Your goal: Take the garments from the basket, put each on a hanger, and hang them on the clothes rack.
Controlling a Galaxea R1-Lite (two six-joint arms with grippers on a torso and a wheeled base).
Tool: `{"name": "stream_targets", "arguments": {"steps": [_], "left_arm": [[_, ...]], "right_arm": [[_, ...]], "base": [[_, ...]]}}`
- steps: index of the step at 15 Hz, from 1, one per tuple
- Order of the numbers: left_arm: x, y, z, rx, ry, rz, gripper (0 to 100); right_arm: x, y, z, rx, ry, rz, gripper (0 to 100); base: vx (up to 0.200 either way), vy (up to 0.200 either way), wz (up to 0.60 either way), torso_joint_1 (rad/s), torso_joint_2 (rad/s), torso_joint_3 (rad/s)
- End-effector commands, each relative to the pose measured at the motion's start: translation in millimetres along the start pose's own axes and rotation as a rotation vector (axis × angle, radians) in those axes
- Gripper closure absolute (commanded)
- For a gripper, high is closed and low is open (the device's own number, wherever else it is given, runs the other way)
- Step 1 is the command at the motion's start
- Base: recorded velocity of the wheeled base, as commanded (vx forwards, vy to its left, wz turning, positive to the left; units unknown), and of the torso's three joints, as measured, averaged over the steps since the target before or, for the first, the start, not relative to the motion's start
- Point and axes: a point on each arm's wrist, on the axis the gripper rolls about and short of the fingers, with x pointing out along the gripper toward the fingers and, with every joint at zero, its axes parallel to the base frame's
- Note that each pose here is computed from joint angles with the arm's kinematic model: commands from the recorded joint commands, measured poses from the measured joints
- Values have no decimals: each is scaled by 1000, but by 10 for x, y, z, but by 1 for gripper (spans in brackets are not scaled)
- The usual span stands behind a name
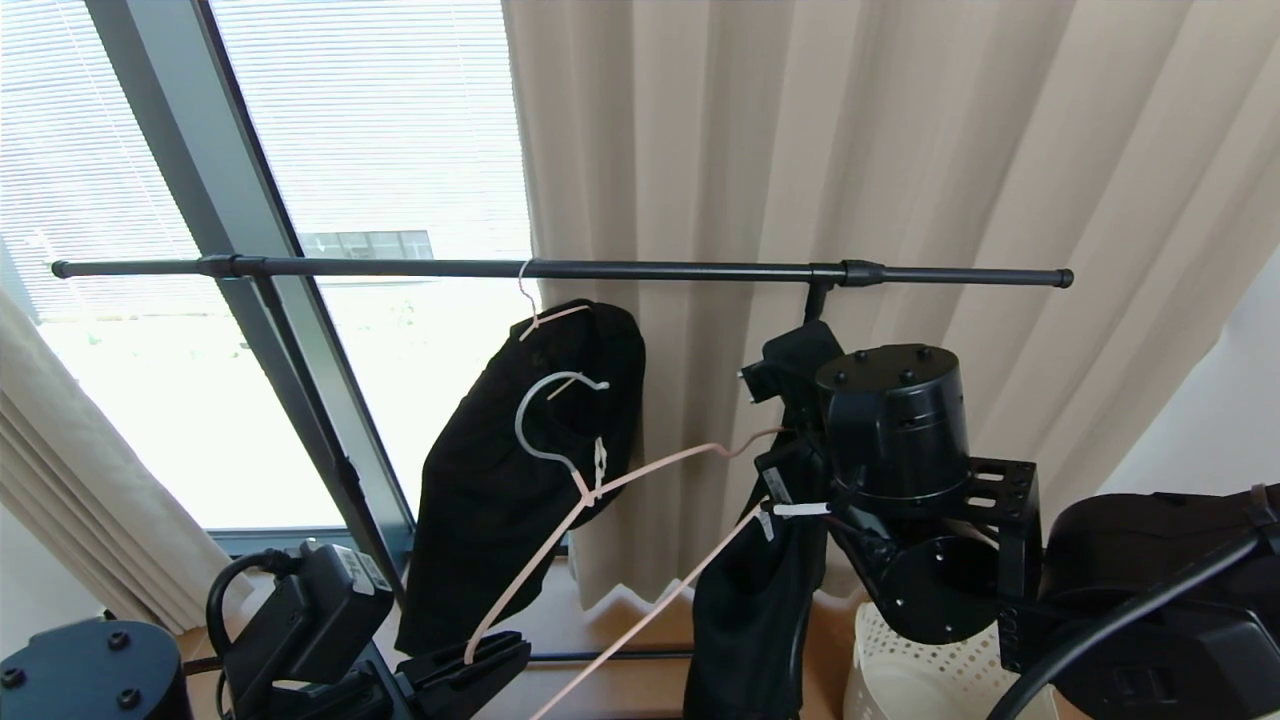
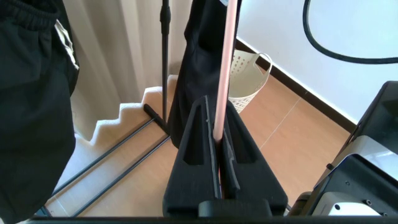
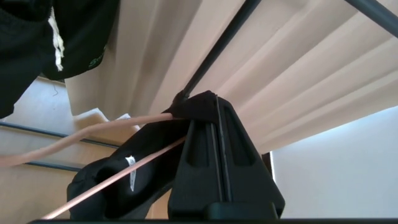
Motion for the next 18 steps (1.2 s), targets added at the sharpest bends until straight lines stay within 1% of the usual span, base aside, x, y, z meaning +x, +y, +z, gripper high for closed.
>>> {"name": "stream_targets", "arguments": {"steps": [1, 5, 7, 10, 11, 15, 18], "left_arm": [[6, -1, -5, -1, 3, 0, 100], [16, 1, -25, -1, 16, 0, 100], [15, 1, -19, -1, 13, 0, 100], [17, 3, -15, -2, 11, 0, 100], [17, 6, -15, -2, 11, 3, 100], [16, 51, -8, -8, 7, 28, 100], [19, 49, -16, -8, 12, 27, 100]], "right_arm": [[-30, 32, -6, -4, -4, 12, 100], [-93, 83, -14, -13, -10, 32, 100], [-172, 127, 0, -11, -23, 52, 100], [-276, 135, 20, -8, -41, 67, 100], [-321, 139, 42, 4, -59, 75, 100], [-341, 136, 53, 13, -70, 79, 100], [-470, 232, 40, 0, -85, 115, 100]], "base": [[0, 0, 0, 0, 0, 0], [0, 0, 0, 0, 0, 0], [0, 0, 0, 0, 0, 0], [0, 0, 0, 0, 0, 0], [0, 0, 0, 0, 0, 0], [0, 0, 0, 0, 0, 0], [0, 0, 0, 0, 0, 0]]}}
